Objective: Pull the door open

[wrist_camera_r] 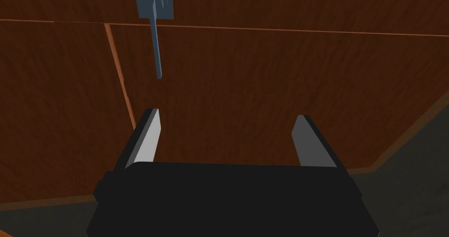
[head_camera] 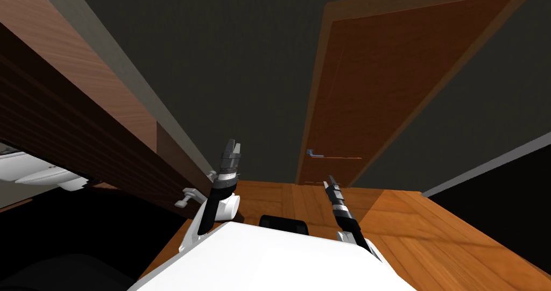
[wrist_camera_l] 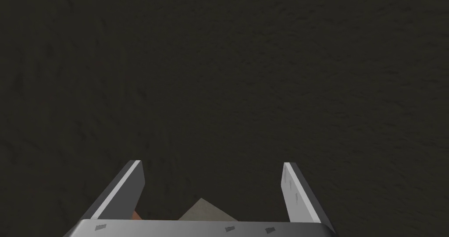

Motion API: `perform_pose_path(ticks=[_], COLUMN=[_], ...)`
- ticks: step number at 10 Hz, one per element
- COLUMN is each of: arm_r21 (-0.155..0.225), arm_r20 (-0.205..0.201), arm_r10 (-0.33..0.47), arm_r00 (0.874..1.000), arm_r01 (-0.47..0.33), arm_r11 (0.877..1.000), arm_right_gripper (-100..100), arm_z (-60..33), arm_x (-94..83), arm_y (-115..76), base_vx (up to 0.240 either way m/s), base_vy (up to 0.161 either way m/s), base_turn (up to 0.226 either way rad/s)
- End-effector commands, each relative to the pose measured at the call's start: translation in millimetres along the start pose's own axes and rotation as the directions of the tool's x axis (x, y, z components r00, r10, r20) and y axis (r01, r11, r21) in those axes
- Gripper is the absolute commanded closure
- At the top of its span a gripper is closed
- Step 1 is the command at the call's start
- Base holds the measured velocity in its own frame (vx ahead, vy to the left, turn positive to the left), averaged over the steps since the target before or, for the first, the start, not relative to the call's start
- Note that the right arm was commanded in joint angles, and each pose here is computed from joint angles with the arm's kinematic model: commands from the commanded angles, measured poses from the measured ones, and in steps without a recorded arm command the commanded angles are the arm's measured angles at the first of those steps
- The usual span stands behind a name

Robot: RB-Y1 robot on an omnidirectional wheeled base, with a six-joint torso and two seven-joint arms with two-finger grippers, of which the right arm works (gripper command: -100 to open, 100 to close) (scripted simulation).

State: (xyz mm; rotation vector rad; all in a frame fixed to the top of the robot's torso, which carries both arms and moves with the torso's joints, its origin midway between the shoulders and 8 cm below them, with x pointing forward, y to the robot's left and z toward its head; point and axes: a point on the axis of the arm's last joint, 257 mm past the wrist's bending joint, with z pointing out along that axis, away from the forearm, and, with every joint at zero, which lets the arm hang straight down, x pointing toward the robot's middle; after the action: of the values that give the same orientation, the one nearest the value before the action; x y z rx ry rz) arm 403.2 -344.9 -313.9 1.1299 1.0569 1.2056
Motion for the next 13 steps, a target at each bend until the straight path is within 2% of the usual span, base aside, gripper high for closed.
perform_pose_path(ticks=[1, 5, 13], arm_r21=[0.014, 0.048, 0.128], arm_r20=[0.002, 0.007, 0.026], arm_r10=[0.002, 0.005, 0.006], arm_r00=[1.000, 1.000, 1.000], arm_r01=[-0.002, -0.005, -0.009], arm_r11=[1.000, 0.999, 0.992], arm_right_gripper=[-100, -100, -100], arm_z=[-2.7, -9.4, -28.5], arm_x=[-1.9, -9.3, -30.2], arm_y=[-9.3, -28.1, -68.8], base_vx=[0.095, 0.084, 0.120], base_vy=[-0.046, -0.053, -0.076], base_turn=[0.093, 0.078, 0.097])
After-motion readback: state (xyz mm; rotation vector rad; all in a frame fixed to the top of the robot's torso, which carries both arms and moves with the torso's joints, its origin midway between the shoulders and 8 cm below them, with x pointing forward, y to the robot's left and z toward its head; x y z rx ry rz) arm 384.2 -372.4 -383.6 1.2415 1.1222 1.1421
